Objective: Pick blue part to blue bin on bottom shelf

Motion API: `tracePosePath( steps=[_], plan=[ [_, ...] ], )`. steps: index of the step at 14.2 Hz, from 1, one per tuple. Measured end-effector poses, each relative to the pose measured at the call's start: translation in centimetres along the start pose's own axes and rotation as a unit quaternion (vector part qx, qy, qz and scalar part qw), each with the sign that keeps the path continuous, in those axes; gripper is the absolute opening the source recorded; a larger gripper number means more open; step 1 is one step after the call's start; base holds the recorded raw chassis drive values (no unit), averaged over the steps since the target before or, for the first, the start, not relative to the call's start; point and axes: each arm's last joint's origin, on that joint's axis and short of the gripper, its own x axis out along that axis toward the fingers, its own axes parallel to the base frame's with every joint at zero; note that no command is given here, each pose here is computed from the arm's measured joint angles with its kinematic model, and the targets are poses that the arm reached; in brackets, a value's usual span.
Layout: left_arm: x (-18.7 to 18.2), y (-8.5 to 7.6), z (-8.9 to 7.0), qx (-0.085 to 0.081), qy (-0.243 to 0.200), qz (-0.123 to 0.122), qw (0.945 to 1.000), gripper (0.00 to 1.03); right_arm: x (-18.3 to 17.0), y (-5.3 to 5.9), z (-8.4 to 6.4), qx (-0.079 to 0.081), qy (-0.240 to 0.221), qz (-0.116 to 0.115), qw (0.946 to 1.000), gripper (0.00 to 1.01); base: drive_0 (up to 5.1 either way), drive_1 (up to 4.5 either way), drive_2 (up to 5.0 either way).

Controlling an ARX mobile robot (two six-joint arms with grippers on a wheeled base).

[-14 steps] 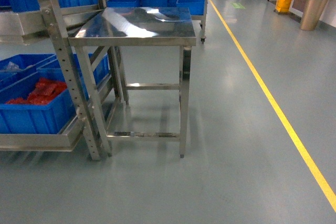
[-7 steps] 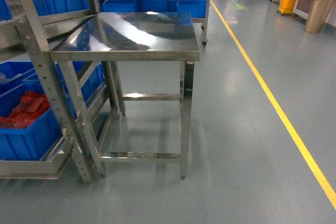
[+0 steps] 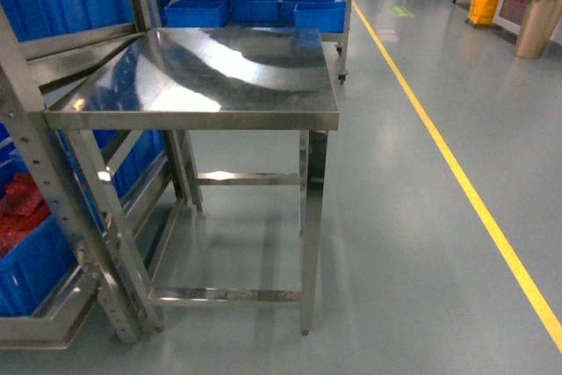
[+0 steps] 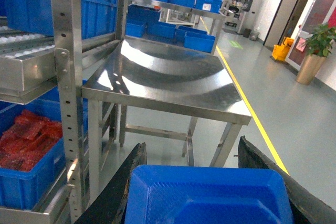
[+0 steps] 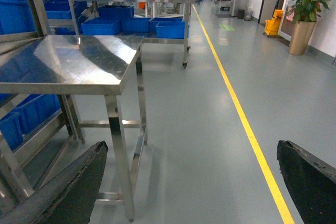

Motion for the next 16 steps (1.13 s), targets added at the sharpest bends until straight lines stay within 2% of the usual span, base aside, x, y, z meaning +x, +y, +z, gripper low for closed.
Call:
tracePosePath(
  steps=[16],
  plan=[
    [0.01,0.00,-0.02,0.000,0.001,0.000,1.0000,0.43,0.00,0.00,0.03,0.000,-0.001,0.000,1.0000,0.98,0.1,4.37,-4.2]
  ],
)
